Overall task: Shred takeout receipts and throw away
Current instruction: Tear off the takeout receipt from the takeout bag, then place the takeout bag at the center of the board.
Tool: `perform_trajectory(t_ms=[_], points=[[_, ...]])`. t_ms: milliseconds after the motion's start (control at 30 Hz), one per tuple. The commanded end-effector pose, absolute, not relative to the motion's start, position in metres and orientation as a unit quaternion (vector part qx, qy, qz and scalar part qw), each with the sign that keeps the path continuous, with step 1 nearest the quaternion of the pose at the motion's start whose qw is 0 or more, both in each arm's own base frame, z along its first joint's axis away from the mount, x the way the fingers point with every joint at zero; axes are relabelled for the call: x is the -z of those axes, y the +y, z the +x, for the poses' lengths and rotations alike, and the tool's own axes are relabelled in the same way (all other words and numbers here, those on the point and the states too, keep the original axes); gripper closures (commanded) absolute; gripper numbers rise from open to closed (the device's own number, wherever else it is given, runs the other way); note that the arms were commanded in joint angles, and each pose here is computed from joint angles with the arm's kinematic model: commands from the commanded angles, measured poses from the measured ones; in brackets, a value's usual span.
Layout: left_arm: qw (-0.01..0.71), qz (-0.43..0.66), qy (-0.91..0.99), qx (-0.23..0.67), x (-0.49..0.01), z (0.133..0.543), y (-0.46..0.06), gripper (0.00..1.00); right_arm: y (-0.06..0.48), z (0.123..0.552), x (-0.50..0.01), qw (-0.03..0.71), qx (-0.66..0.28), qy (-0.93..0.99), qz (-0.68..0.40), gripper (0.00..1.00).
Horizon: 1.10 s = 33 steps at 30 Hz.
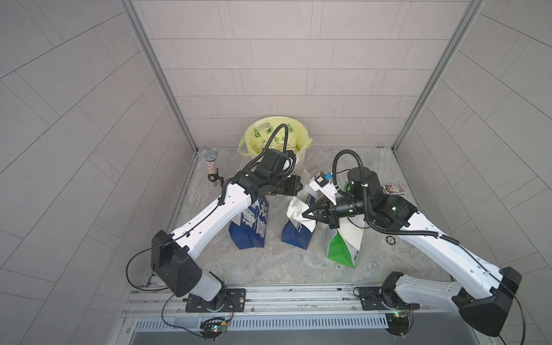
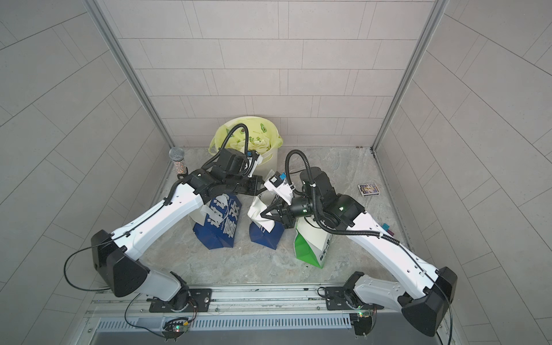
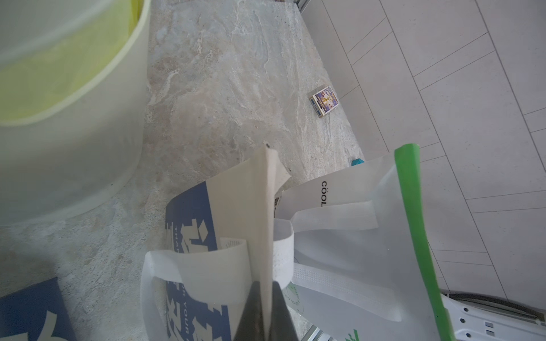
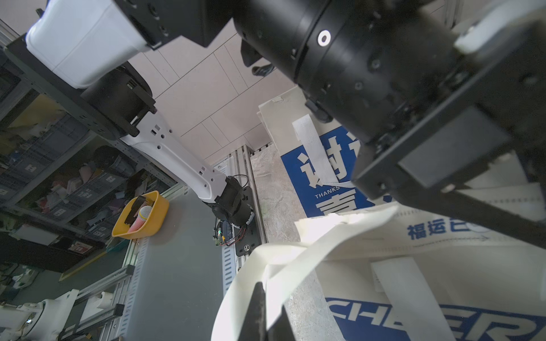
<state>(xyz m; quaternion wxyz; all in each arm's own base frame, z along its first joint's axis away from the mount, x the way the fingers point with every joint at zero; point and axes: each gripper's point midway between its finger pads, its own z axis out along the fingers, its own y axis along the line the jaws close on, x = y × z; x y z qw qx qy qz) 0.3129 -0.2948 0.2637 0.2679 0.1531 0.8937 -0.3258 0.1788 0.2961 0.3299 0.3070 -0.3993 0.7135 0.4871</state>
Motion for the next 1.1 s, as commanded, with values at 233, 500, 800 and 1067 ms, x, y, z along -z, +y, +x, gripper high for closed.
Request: perform_trajectory(t_ms=[233,500,800,1067], points=[[0.277,0.149,0.895,0.316,-0.253,0.322,-0.293,1.0,0.287,0.164,-0.349,0.343,-0.476,0.682,-0.436,1.0],[0.28,0.156,0.893,0.316,-0.256,0.322,-0.293,1.0,0.273,0.162,-0.346,0.355,-0.439,0.696,-0.442,1.0],[0.352,0.168,0.858,0.335,-0.321,0.321,-0.289,0.49,0.251,0.171,-0.338,0.386,-0.387,0.717,-0.432,1.0],[0.429,0.167,0.812,0.359,-0.394,0.313,-0.269,0.31,0.241,0.193,-0.359,0.43,-0.395,0.711,-0.393,1.0]])
